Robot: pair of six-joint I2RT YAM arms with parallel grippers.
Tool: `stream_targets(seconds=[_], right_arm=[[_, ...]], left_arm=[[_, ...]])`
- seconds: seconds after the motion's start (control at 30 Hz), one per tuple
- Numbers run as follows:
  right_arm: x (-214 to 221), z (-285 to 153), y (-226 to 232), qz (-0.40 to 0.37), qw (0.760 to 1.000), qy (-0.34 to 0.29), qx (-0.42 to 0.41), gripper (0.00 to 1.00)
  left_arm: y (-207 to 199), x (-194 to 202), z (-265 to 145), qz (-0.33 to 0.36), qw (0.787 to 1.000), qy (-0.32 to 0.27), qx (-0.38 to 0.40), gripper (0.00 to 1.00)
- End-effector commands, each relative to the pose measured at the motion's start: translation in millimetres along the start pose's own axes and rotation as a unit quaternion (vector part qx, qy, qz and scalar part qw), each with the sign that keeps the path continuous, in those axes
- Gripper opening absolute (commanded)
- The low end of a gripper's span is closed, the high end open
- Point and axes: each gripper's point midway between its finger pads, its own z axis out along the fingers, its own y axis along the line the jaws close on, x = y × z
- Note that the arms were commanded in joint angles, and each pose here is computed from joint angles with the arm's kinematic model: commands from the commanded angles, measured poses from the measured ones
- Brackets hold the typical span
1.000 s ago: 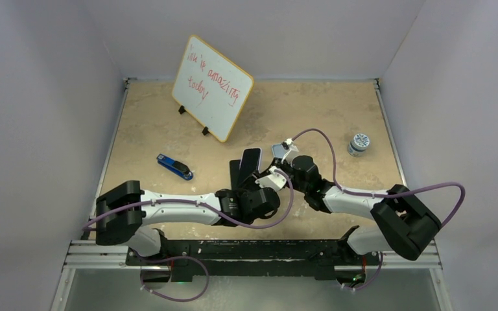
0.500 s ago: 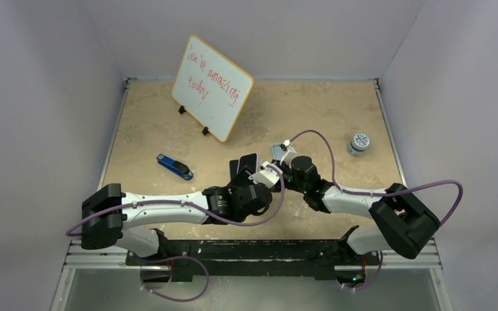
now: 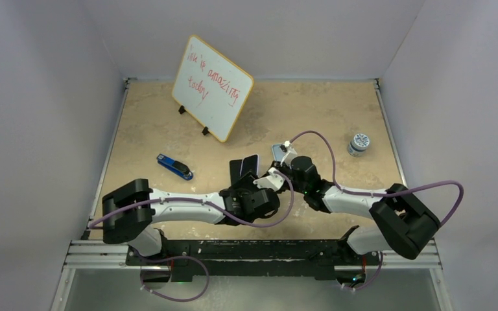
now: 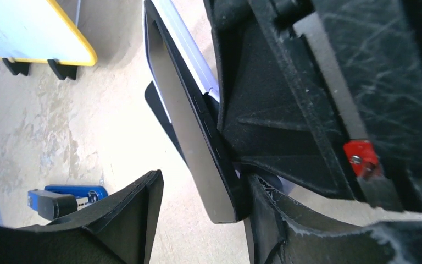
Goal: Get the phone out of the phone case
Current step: Remove the phone from the phone case.
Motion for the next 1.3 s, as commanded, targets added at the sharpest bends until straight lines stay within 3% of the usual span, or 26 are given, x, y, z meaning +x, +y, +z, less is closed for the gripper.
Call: stream_targets(seconds=[0.0, 0.13, 0.27, 0.47, 0.83, 1.27], right_arm=[[-24.7, -6.7, 46.3, -0.017, 0.997, -0.035, -0.073, 0.00], [-24.6, -7.0, 45.5, -0.017, 0.997, -0.036, -0.072, 0.00], [-22.3, -7.3, 42.3, -0.014, 0.997, -0.033, -0.066, 0.00], [-28.9, -6.2, 29.5, -0.014, 0.998, -0.054, -0.032, 0.00], [-51.5, -0.9, 3.3, -0.036, 0.994, -0.092, 0.048, 0.00], [-89.2, -37.2, -23.9, -0.108, 0.978, -0.116, 0.133, 0.00]], left_arm=[[15.2, -6.9, 5.0, -0.003, 0.998, -0.001, -0.057, 0.54], [21.7, -13.2, 4.9, 0.001, 0.997, -0.004, -0.080, 0.44], [22.7, -15.0, 2.1, -0.001, 0.997, -0.003, -0.076, 0.23], [24.4, -22.3, -15.5, -0.029, 0.999, -0.016, -0.037, 0.00], [41.9, -39.0, -56.3, -0.090, 0.993, -0.059, 0.040, 0.00], [88.5, 18.5, -38.3, -0.109, 0.991, 0.034, -0.064, 0.00]])
